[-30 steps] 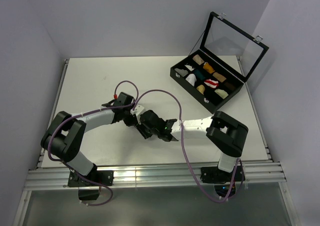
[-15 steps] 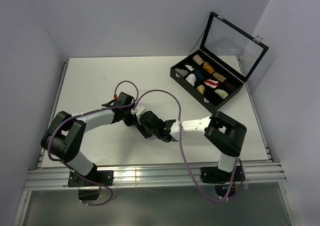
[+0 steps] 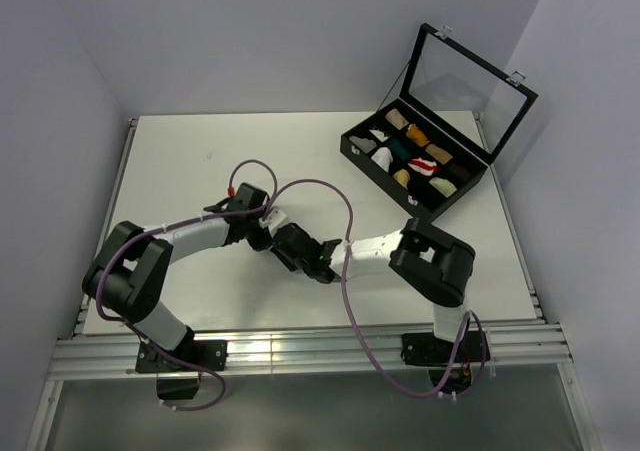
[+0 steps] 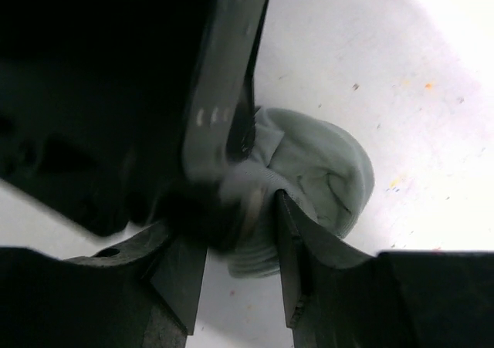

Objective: Roll the socks
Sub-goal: Roll the sock at the center of the board.

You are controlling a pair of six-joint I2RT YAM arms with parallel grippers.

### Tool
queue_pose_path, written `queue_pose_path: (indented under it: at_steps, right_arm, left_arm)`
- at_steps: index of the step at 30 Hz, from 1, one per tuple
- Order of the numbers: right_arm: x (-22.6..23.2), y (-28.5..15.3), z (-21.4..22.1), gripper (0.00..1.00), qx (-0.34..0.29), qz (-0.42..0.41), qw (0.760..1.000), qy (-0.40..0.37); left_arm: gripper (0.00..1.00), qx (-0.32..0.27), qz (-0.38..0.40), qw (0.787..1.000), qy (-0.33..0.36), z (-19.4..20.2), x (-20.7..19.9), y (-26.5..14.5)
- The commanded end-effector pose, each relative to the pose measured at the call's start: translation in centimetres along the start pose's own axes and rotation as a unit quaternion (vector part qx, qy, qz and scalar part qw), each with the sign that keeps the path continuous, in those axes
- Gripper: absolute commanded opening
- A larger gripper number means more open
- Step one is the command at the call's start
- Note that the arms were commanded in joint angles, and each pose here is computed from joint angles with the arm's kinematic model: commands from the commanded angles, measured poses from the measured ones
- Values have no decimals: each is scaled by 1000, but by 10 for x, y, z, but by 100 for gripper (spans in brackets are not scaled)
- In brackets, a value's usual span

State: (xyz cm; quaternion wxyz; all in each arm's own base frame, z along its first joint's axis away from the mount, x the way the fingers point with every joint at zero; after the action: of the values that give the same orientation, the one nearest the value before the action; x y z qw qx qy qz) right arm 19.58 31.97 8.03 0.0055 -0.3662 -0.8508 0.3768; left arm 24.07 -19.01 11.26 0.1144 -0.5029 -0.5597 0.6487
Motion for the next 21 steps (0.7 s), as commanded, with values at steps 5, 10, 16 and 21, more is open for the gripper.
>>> queue_pose_path:
  at_steps: [5,10,16,21]
  right_arm:
    - [6,14,46,10,106,-25,994,-17]
    - [-4,1,36,0,102,-125,986,42]
    - [-27,-14,16,0,106,-256,949,153]
    - [-45,-5,16,0,137,-352,893,243]
  left_arm:
    - [1,6,17,1000,16,0,-10,-3]
    - [21,-23,20,999,20,-6,-13,-10]
    - [50,-63,34,997,7,-12,-12,-29]
    - [62,-96,36,994,-29,-13,3,-38]
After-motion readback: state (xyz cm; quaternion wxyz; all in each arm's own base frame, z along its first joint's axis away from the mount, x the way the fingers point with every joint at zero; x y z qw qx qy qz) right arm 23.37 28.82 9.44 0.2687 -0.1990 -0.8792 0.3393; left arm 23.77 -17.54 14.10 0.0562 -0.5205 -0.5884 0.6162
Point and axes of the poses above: each gripper's point midway between its finger pads, its own y axis out along the fingers, its own x axis along the line the jaws close on, z = x × y, the point moved 10 cm from there along -y, back along the fingers, and after that the axes turned 10 degrees about -y, right-handed, at the moved point
